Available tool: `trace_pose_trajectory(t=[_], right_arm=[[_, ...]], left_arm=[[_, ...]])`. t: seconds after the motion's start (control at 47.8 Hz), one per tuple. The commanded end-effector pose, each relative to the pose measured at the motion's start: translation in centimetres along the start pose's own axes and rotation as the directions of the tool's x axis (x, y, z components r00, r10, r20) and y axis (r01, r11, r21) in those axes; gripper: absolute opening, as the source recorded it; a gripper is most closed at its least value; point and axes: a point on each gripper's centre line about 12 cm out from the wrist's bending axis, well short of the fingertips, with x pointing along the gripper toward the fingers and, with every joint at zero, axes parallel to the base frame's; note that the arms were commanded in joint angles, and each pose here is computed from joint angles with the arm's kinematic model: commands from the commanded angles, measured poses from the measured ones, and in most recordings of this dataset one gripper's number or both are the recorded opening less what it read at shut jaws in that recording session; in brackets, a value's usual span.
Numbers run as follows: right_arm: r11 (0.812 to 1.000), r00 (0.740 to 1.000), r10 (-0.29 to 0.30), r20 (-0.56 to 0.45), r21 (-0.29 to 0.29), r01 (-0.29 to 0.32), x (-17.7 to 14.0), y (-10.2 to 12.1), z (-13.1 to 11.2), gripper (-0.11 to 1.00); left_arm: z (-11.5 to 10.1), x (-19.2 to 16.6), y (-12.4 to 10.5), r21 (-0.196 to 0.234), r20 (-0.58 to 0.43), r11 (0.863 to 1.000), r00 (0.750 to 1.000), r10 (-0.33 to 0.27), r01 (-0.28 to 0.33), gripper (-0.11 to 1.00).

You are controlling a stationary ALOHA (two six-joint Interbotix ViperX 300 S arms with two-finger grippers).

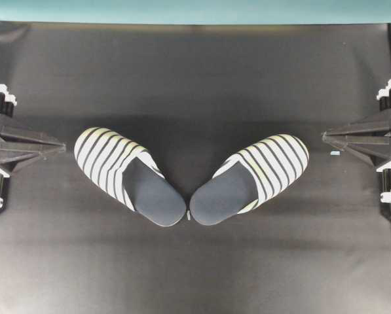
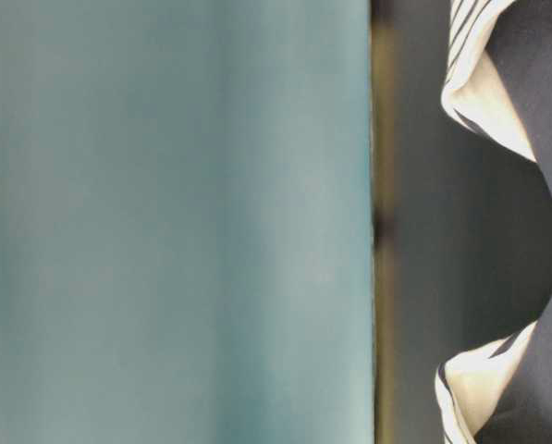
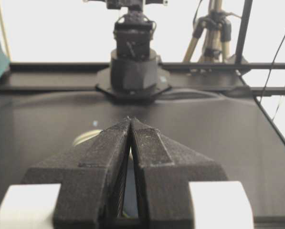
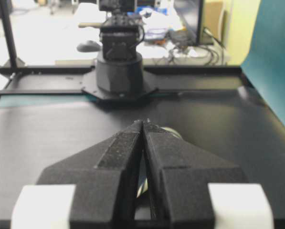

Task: Arrange the slippers with the left arm.
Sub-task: 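Move the left gripper toward the heel of the left striped slipper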

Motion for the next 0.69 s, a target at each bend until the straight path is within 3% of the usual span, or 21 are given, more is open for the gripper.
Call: trace_pose_trajectory(t=[0.0,0.063,0.125,0.293,0.397,0.502,0.669], right_arm=[[1.0,1.0,0.001,0.002,-0.003,-0.001,0.2,0.0,0.1,0.03],[1.0,1.0,-0.001,-0.029,0.0,0.001,0.1,0.0,-0.5,0.06],[1.0,0.998,-0.003,-0.066,-0.003,0.002,0.0,0.0,-0.9,-0.01],[1.0,0.983,-0.026,-0.18,-0.005,0.025,-0.3,-0.5,-2.2,-0.01],[0.999,0.973,-0.039,-0.226,-0.003,0.04,-0.5,-0.8,-2.7,-0.01],[0.998,0.967,-0.054,-0.248,-0.006,0.055,-0.7,-1.1,-2.9,-0.01],[0.997,0.964,-0.074,-0.254,-0.013,0.073,-0.8,-1.4,-2.9,-0.01]], left_arm=[[-0.3,1.0,-0.4,-0.029,-0.046,0.999,0.999,-0.023,0.021,0.05],[-0.7,1.8,-0.2,-0.096,-0.09,0.995,0.996,-0.016,0.007,0.03],[-1.2,2.7,0.0,-0.153,-0.148,0.988,0.989,-0.004,-0.019,0.0],[-3.0,4.5,0.6,-0.167,-0.309,0.983,0.951,0.022,-0.078,0.0],[-4.4,5.6,1.6,-0.175,-0.441,0.973,0.895,0.057,-0.148,0.0],[-5.3,7.0,2.4,-0.192,-0.559,0.956,0.825,0.08,-0.222,0.0],[-6.5,9.0,3.9,-0.183,-0.74,0.918,0.664,0.107,-0.351,0.01]])
